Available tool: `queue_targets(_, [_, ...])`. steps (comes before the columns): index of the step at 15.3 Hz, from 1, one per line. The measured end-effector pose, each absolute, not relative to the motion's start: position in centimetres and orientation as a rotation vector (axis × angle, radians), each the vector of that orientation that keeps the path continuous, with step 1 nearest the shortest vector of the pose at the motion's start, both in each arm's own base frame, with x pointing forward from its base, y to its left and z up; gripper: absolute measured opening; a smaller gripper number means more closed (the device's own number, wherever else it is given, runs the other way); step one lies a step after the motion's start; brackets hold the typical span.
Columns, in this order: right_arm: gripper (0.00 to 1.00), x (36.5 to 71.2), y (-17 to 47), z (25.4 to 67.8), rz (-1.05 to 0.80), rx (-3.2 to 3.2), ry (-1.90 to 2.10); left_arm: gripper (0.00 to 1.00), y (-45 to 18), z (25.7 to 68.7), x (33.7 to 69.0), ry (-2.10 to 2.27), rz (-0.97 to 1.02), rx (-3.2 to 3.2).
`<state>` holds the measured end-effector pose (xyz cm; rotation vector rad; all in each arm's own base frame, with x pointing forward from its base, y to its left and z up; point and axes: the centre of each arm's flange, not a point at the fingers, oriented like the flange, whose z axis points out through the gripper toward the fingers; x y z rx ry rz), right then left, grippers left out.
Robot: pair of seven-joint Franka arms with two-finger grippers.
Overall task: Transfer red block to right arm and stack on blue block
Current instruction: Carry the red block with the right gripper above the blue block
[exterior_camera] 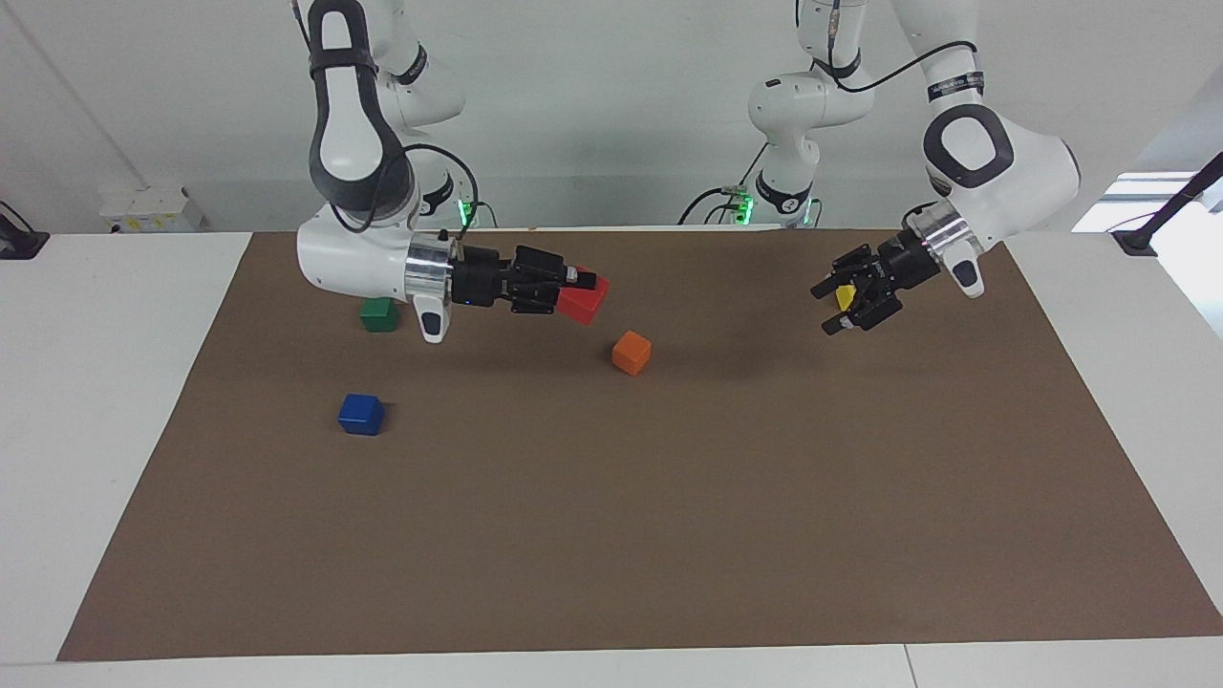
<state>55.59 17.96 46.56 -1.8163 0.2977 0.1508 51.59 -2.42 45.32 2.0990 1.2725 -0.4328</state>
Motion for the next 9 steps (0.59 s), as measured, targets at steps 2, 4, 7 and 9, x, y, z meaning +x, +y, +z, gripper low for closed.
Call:
queue_targets(2, [0.56, 56.4, 16.3, 47.8, 0.194, -1.959, 0.354, 1.00, -1.0, 45.5, 52.1, 1.103, -0.352, 2.263])
queue_targets(4, [0.56, 57.2, 15.3, 48.7, 0.216, -2.109, 0.411, 1.00, 0.5, 45.6, 52.4, 0.898, -0.288, 2.427])
queue_targets(7, [0.56, 57.8, 14.3, 48.9, 0.224, -2.379, 0.473, 1.00, 2.0, 45.7, 52.3, 0.588, -0.271, 2.667])
queue_targets(9, [0.56, 57.5, 13.2, 48.3, 0.255, -2.556, 0.464, 1.00, 2.5, 46.2, 52.2, 0.343, -0.261, 2.790])
